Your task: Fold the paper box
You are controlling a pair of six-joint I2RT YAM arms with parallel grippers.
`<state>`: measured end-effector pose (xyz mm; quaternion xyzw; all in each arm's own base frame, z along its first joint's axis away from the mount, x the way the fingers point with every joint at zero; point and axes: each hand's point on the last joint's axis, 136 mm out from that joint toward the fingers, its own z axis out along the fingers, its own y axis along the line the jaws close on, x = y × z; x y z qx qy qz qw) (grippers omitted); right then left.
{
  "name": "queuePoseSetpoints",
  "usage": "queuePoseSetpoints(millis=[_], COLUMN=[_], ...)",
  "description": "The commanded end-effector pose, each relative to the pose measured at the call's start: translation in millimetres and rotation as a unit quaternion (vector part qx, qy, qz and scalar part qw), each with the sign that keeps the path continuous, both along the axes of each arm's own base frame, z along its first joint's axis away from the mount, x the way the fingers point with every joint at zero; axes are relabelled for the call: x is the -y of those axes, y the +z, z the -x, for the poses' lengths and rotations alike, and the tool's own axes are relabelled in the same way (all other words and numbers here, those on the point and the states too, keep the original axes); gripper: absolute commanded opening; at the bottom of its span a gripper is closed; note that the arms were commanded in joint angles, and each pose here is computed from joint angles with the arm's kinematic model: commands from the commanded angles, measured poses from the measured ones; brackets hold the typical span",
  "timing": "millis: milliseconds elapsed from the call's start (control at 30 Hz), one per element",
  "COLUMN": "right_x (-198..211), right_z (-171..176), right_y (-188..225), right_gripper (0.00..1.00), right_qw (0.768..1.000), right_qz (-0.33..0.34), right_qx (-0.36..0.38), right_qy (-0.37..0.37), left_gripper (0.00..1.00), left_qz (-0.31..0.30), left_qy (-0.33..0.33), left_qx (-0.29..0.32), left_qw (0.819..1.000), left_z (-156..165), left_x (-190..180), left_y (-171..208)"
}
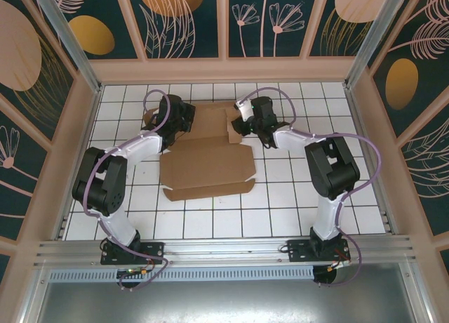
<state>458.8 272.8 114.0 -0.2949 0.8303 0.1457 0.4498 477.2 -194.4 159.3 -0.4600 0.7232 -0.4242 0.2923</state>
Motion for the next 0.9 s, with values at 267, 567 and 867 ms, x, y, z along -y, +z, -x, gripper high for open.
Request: queuePoseSetpoints(millis=[267, 567, 867], right_x=[13.7, -0.3, -2.8], right_z=[2.3, 23.2, 34.8], right_y=[-21.7, -43.0, -51.1], right_gripper=[0.3, 0.4, 0.54], right_qw=[0.996, 0.998, 0.995], right_qz=[0.055, 0.022, -0.016], right_qx=[0.014, -0.056, -0.1], right_qy=[-0.066, 0.002, 0.023], left_gripper=[0.0, 0.0, 0.0], left_qz=[0.002, 0.004, 0.005], left_qy=[-0.05, -0.051, -0.054], left_qx=[-0.031, -0.021, -0.018], left_qw=[0.998, 0.998, 0.998], left_z=[24.8, 30.4, 31.4], left_x=[14.6, 12.6, 12.3], left_y=[-16.6, -10.2, -10.7])
